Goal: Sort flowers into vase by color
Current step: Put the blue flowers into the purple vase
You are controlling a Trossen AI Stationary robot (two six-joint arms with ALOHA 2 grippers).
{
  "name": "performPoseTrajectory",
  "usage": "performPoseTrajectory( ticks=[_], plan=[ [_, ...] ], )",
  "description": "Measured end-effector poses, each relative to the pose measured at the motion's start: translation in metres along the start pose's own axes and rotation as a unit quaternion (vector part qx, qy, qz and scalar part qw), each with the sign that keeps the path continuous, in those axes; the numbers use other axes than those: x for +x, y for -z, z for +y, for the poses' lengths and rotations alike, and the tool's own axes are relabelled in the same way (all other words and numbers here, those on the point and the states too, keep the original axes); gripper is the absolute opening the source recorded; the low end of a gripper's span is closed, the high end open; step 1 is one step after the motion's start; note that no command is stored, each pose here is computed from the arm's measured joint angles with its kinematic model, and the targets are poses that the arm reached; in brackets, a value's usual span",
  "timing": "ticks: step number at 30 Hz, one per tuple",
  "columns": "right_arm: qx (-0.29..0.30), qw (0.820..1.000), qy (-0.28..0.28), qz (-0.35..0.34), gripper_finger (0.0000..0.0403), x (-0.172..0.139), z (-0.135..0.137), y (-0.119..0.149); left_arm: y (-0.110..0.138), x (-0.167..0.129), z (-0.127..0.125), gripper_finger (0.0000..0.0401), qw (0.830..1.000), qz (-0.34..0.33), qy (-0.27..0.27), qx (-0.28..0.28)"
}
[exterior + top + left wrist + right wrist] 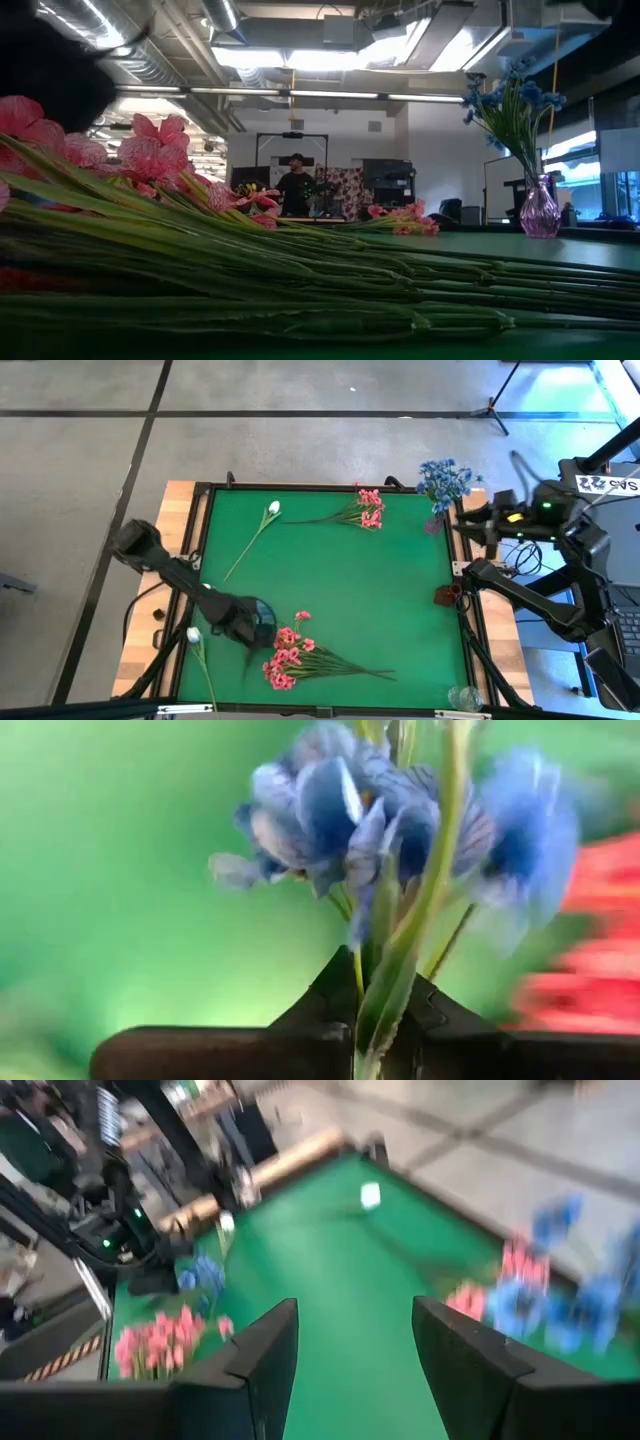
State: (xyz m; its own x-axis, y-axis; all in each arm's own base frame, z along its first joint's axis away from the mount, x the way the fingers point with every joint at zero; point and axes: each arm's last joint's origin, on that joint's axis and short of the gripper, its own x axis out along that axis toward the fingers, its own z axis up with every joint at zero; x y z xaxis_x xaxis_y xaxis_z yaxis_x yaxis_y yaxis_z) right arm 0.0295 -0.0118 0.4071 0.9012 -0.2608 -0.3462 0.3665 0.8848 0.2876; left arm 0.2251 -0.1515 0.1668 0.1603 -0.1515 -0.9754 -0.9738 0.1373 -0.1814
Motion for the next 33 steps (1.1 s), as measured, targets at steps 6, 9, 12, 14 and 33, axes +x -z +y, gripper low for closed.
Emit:
performPoseTrajectory(
  ticks=[6, 9, 12, 14, 33],
  plan=[
    [-0.029, 0.998, 0.006, -0.062, 0.0195, -0.014, 0.01, -0.028, -0.03, -0.056, -0.022, 0.0017, 0.982, -0.102, 0.152, 0.051],
    [-0.026, 0.995, -0.029, -0.088, 0.0195, -0.013, 0.012, -0.039, -0.052, -0.09, -0.038, 0.0017, 0.952, -0.174, 0.24, 0.074],
    [-0.042, 0.988, -0.093, -0.117, 0.0195, -0.01, 0.014, -0.052, -0.075, -0.129, -0.059, 0.0017, 0.898, -0.266, 0.332, 0.114],
    [-0.056, 0.982, -0.121, -0.131, 0.0195, -0.006, 0.014, -0.06, -0.089, -0.151, -0.07, 0.0017, 0.859, -0.32, 0.373, 0.147],
    [-0.076, 0.969, -0.21, -0.103, 0.0332, 0.083, -0.016, -0.107, -0.195, -0.209, -0.113, 0.0015, 0.647, -0.564, 0.445, 0.255]
  ],
)
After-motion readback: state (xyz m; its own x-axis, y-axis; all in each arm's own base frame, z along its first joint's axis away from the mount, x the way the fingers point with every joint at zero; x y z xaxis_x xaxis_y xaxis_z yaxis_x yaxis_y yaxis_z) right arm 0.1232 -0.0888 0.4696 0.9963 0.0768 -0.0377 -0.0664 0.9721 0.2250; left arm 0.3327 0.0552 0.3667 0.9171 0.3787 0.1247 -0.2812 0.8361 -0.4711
